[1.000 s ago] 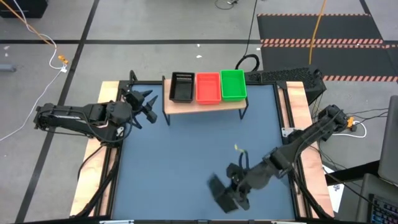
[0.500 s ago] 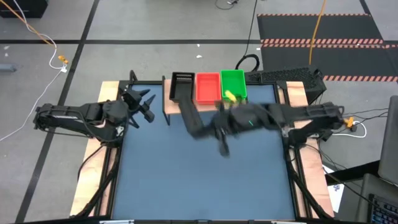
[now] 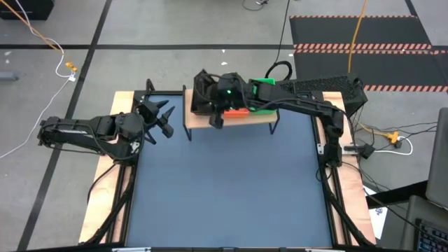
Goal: Stack baskets on shelf by color
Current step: Stack the black bin on top of the black bin on the shelf, then return to Home Position
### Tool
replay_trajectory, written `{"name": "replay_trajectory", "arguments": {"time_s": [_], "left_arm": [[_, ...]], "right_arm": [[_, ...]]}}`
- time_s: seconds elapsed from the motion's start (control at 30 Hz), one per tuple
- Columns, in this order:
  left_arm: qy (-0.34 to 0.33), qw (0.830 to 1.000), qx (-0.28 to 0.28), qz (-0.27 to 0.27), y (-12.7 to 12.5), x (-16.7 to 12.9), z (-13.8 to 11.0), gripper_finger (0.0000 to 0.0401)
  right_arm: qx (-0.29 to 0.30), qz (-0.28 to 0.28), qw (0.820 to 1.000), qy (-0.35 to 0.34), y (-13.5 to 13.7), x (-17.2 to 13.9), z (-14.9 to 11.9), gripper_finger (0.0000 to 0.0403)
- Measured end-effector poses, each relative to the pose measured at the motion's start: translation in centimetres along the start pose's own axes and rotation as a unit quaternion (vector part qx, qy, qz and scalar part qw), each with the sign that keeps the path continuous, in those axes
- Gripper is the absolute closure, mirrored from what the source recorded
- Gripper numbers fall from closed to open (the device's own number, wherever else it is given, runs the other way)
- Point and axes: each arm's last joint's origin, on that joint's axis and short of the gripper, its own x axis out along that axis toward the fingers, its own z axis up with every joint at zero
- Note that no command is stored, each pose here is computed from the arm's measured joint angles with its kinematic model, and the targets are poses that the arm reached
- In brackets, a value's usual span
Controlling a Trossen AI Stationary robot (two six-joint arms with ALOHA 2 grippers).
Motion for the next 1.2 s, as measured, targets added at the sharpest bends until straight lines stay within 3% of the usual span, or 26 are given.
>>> {"name": "replay_trajectory", "arguments": {"time_s": [0.27, 0.67, 1.03, 1.2], "left_arm": [[0.0, 1.0, 0.017, 0.001, 0.0, 0.0, 0.0, 0.0249], [-0.001, 1.0, 0.015, 0.001, 0.0, 0.0, 0.0, 0.0249], [-0.002, 1.0, 0.013, 0.001, 0.0, 0.0, 0.0, 0.0249], [-0.002, 1.0, 0.013, 0.001, 0.0, 0.0, 0.0, 0.0249]], "right_arm": [[-0.024, -0.029, 0.999, 0.032, -1.1, 2.4, -1.3, 0.04], [-0.029, -0.074, 0.996, 0.037, -1.4, 2.5, -1.3, 0.0375], [-0.083, -0.101, 0.991, 0.036, -1.2, 2.5, -1.1, 0.0279], [-0.113, -0.096, 0.989, 0.015, -0.6, 2.5, -0.7, 0.0271]]}}
